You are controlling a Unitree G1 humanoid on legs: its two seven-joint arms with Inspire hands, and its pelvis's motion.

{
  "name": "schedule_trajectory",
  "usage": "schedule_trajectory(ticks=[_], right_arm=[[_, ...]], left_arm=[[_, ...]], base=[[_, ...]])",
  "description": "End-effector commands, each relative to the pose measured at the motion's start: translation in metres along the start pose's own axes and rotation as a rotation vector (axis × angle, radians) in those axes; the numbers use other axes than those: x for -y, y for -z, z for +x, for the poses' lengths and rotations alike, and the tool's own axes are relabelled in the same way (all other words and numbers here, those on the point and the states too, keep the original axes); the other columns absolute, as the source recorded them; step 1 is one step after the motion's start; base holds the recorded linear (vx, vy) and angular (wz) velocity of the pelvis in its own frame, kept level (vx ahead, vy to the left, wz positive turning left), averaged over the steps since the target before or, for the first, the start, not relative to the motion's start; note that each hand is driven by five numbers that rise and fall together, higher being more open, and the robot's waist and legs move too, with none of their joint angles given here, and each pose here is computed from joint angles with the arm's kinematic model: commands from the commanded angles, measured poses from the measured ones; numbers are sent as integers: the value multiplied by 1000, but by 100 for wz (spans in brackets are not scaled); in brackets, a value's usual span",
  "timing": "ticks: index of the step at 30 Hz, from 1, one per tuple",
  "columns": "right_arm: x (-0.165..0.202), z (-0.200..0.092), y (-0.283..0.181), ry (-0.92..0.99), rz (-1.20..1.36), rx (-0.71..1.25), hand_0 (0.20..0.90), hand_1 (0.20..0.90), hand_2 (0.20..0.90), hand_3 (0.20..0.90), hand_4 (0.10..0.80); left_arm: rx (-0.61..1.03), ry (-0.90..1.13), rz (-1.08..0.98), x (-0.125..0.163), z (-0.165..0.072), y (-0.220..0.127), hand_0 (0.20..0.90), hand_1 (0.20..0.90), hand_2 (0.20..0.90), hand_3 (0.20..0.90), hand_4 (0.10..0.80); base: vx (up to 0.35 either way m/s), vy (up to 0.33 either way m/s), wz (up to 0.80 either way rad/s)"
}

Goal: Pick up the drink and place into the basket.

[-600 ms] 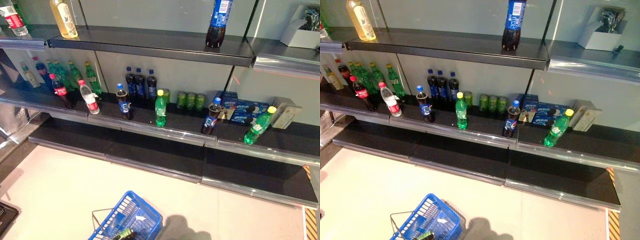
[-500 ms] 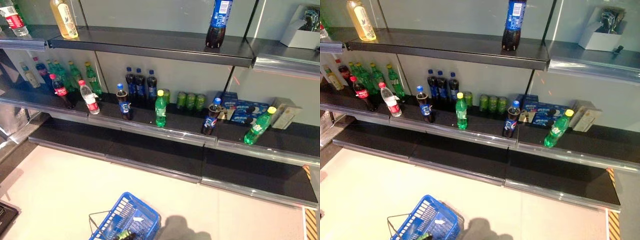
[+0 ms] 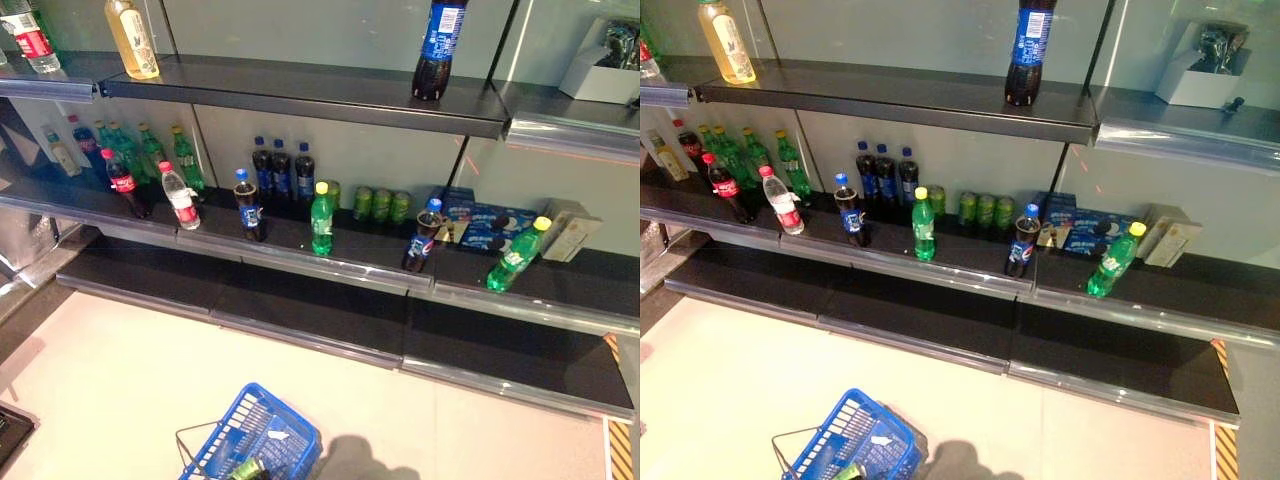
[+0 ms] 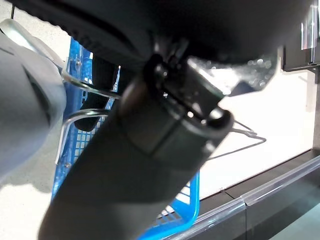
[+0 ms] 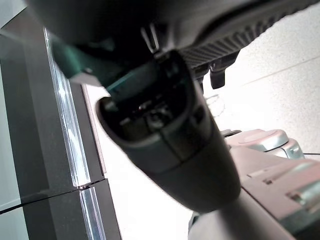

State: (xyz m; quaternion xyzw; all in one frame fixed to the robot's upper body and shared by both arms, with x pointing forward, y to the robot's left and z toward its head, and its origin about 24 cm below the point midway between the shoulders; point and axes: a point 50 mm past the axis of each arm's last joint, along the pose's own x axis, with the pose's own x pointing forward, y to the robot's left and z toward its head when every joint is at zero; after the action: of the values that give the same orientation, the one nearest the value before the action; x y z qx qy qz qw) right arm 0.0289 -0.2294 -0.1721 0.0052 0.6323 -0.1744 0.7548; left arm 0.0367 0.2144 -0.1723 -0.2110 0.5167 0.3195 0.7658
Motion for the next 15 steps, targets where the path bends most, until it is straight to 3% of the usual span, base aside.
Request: schedule_trajectory(ticks=[1,10,15], right_arm=[[-11,1,-7,-27,-24,-14,900,900,900,900,800],[-13,1,-5,-49,-47,-21,900,900,900,900,800],[-13,1,-11,-40,-88,18,900,900,900,900,800]], left_arm=[[181,81,-7,26,5,-42,300,300,300,200,100],[192,73,-3,23,5,-43,300,300,300,200,100],[208,46,-18,18,5,-47,300,300,300,200,100]], base=[[31,-1,0],[40,-25,0],[28,-121,-1]])
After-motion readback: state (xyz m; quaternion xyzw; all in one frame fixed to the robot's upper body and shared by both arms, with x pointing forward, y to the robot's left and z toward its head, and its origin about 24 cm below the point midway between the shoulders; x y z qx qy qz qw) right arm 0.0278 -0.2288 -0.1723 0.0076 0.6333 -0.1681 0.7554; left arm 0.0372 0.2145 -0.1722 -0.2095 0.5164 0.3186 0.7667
